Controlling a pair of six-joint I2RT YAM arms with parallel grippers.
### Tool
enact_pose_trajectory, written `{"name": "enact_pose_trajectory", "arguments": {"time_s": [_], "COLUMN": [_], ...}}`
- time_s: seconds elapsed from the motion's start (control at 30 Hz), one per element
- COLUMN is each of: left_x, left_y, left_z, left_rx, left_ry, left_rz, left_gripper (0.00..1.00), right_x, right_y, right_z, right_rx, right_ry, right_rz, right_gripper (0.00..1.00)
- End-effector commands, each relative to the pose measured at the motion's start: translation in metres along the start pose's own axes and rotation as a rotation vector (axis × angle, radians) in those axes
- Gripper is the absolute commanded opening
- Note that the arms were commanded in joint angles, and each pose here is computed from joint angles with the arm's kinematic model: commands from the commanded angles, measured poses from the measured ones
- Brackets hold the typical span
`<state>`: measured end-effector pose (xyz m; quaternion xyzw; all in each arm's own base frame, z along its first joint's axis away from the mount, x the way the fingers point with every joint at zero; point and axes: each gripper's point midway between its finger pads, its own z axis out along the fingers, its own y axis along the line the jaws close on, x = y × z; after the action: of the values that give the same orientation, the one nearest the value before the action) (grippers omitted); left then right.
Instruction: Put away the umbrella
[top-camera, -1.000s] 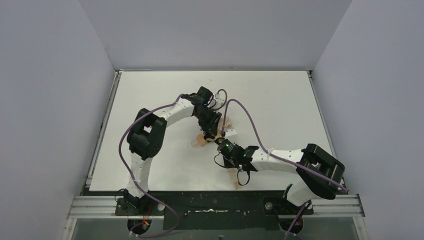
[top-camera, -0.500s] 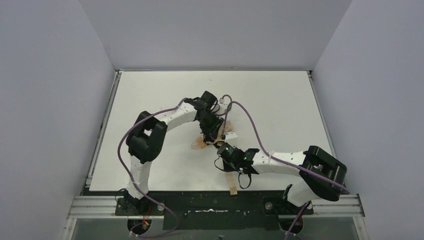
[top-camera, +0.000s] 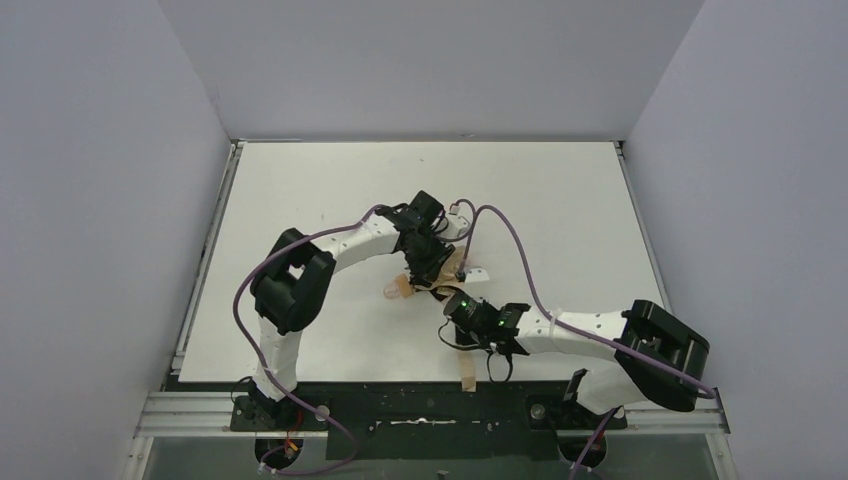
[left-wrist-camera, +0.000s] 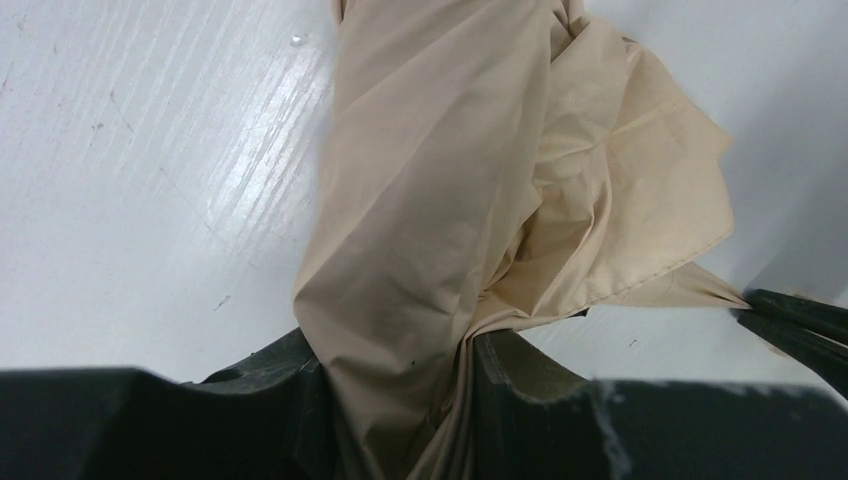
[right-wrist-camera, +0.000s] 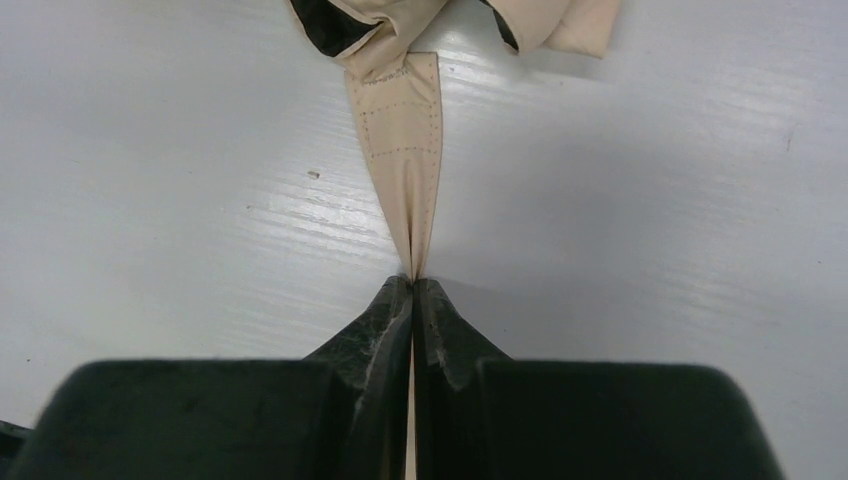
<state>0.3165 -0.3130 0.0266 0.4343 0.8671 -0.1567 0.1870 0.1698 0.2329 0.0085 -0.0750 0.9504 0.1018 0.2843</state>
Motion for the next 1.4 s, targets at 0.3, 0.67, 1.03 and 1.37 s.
{"name": "enact_pose_trajectory", "arguments": {"time_s": [0.3,0.67,1.03,1.37], "left_x": [0.023,0.026,0.007,-0.006], "left_y": [0.049,0.028,0.021,-0.006], "left_z": [0.024,0.021,0.011,0.017], "left_rx": [-0.2,-0.156,-0.206,-0.296], "left_ry": [0.046,0.032,-0.005,-0.125], "left_rz": [0.092,0.203,0.333,0.661], "left_gripper": [0.0,0.0,0.0,0.0], "right_x": [0.083,-0.069,-0.18,-0.267], "right_y": [-0.055,-0.061,-0.139,-0.167], "right_z": [-0.035,-0.112,-0.132,-0.1], "right_rx": [0.123,0.081,0.183,0.071], "right_ry": [0.323,-0.229,-0.478,-0.649], "right_rz": [-0.143,-0.018,0.199,0.205], "right_gripper": [0.0,0.58,0.66,0.65]}}
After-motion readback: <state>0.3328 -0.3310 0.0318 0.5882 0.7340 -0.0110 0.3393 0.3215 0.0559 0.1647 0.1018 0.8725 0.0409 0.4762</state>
